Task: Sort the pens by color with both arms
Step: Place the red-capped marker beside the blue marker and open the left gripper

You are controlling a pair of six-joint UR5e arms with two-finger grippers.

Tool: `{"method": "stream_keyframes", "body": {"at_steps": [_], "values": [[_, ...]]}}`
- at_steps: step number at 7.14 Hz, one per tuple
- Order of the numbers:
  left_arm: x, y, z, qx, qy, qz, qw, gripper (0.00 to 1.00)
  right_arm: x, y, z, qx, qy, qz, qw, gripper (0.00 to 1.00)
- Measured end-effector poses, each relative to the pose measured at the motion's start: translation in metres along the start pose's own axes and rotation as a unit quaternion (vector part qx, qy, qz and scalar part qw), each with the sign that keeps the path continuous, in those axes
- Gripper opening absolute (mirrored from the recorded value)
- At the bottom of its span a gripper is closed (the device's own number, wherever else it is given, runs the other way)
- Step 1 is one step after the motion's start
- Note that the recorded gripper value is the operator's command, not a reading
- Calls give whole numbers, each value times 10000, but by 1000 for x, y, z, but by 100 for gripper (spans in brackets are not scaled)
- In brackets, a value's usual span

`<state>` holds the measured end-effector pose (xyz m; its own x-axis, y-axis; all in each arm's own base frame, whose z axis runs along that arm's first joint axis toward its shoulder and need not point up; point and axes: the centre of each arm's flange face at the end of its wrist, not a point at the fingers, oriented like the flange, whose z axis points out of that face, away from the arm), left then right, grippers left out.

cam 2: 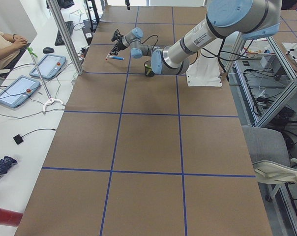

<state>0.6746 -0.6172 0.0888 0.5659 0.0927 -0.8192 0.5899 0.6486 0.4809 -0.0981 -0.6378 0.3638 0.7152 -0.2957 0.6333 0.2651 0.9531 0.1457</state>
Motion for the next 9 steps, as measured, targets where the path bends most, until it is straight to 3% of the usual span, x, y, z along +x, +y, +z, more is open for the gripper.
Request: {"method": "stream_keyframes", "body": {"at_steps": [2,3,7,9], "values": [[7,13,-1,6,-7,35,10000,81,0,0,0,2,6,-5,10000,100],[10,19,-2,13,0,44,10000,99,1,0,0,1,11,-6,10000,100],[21,27,-10,-22,103,41,9999,100,-1,0,-1,17,2,-14,10000,100],[36,15,-30,-103,310,130,9994,100,-6,-1,-6,73,-53,84,9999,100]]}}
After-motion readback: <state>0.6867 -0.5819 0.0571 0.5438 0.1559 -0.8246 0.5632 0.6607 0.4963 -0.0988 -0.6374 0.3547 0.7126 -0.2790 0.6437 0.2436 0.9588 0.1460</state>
